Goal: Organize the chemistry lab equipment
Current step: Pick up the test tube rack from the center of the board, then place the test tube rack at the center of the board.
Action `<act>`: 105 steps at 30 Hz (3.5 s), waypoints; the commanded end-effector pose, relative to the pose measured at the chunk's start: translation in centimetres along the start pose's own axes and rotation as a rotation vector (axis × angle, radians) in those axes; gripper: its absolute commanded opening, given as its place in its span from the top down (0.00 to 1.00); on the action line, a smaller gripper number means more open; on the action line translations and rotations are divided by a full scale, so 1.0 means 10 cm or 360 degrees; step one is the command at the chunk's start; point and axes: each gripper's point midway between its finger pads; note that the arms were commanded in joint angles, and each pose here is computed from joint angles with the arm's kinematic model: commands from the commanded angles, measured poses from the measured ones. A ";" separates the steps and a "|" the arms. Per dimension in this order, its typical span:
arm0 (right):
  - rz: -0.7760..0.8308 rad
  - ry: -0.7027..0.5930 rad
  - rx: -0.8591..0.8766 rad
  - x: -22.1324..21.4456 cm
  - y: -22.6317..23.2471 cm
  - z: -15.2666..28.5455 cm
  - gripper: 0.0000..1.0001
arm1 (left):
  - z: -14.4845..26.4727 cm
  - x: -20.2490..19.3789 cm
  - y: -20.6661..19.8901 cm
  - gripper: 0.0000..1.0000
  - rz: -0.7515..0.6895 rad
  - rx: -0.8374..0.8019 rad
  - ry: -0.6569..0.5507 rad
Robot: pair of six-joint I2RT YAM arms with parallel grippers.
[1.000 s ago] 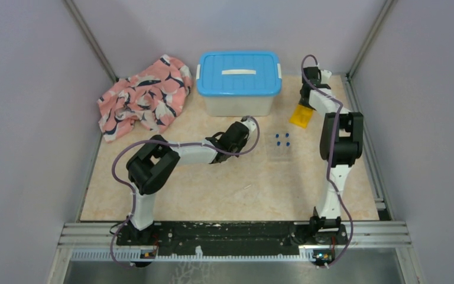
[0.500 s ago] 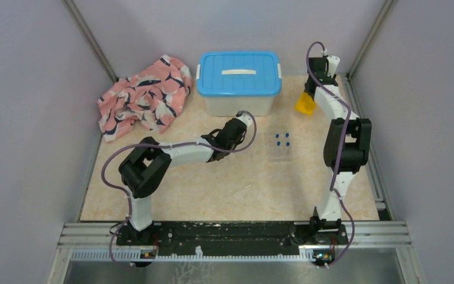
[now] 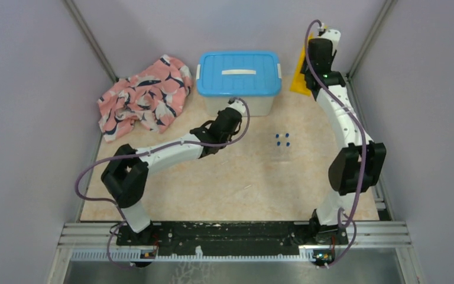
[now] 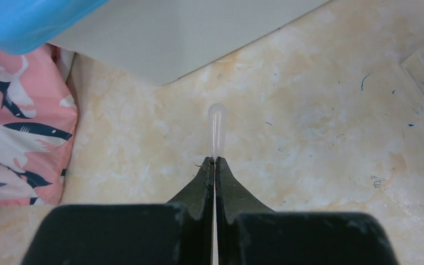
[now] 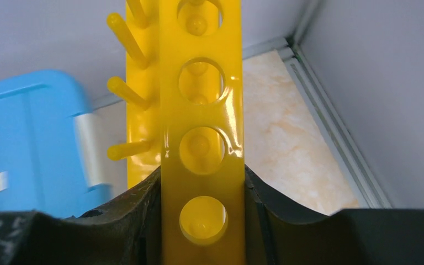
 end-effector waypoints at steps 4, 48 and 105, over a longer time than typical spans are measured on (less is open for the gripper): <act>0.0117 -0.0433 0.0558 0.91 0.84 1.11 0.94 | 0.46 0.34 0.42 1.00 0.0220 0.0167 -0.0030; 0.1055 0.0188 0.2169 -1.54 2.43 2.75 1.00 | 1.51 0.09 0.91 1.00 0.0540 0.0489 0.0072; 0.1381 0.0197 0.1575 -2.75 2.35 1.44 1.00 | 1.02 -1.46 -0.42 0.49 0.0222 0.0096 0.0393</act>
Point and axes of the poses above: each gripper's point midway between its finger pads, its own z axis back along the fingers, its own y axis along the line the jaws close on, x = y × z, and after that the axes turned 1 degree about -z, right-handed
